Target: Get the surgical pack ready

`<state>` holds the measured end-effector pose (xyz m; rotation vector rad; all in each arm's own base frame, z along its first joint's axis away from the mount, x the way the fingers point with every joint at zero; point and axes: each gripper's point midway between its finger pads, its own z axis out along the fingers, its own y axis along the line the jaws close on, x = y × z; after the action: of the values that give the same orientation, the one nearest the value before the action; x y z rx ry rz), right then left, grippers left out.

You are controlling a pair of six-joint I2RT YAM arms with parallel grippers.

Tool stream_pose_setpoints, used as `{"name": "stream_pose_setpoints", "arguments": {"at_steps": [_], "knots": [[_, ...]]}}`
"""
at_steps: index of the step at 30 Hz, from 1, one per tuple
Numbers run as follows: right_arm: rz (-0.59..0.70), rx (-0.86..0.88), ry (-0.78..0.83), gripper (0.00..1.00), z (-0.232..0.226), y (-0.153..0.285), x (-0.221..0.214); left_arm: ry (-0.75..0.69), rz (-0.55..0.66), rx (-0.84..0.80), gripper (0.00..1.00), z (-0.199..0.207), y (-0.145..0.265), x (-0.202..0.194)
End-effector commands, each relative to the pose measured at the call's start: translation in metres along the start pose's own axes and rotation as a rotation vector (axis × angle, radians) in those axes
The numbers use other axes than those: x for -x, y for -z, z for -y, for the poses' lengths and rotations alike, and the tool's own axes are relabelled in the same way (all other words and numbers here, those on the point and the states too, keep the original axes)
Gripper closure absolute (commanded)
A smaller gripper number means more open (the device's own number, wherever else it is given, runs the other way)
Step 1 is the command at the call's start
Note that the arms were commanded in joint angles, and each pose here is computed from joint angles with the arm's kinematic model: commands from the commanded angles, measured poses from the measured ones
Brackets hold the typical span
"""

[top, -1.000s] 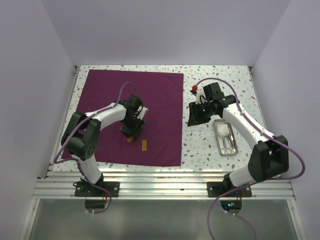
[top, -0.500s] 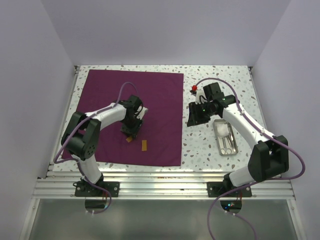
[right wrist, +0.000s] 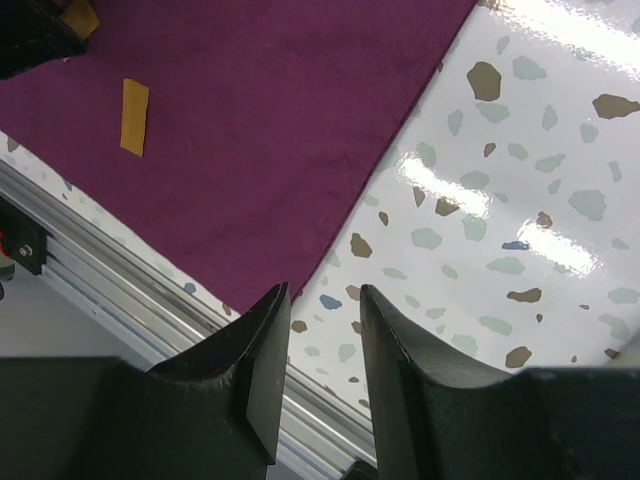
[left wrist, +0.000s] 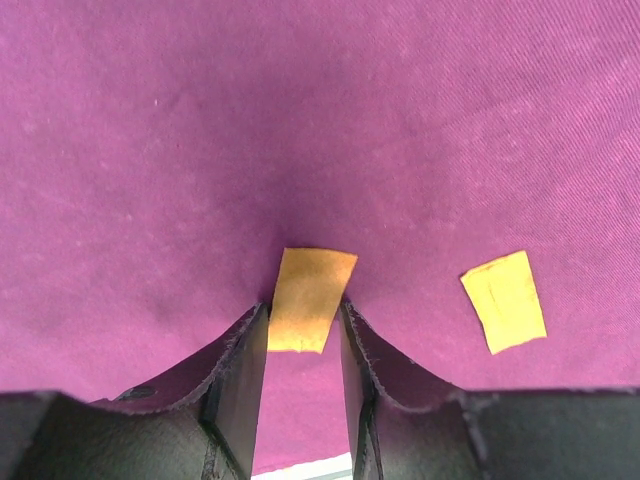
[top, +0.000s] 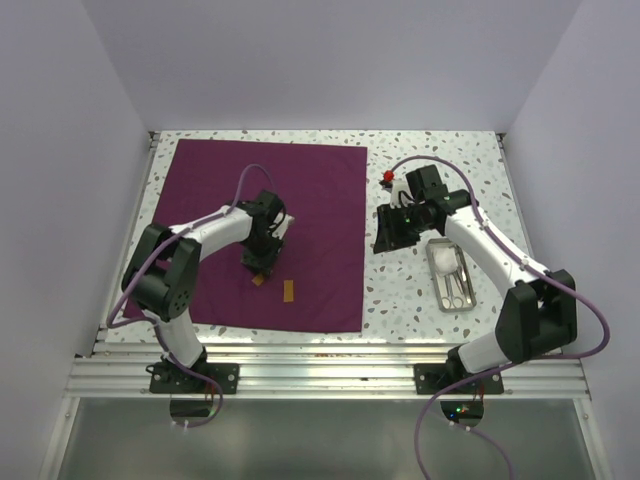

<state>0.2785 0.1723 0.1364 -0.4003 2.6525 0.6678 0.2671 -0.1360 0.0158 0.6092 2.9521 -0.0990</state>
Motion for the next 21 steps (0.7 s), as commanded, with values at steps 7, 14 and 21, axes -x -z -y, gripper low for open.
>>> {"name": "stream_pose_setpoints", "arguments": {"at_steps": [7,14,21], "knots": [[0.014,0.132,-0.027,0.61,-0.027,-0.009,0.017,0.042,0.105,-0.032,0.62,0.007,0.045,0.023],[0.001,0.195,-0.041,0.61,-0.043,-0.016,0.021,0.051,0.103,-0.025,0.59,0.006,0.045,0.019],[-0.01,0.186,-0.037,0.61,-0.04,-0.015,0.014,0.036,0.099,0.025,0.42,-0.003,0.028,0.013]]}}
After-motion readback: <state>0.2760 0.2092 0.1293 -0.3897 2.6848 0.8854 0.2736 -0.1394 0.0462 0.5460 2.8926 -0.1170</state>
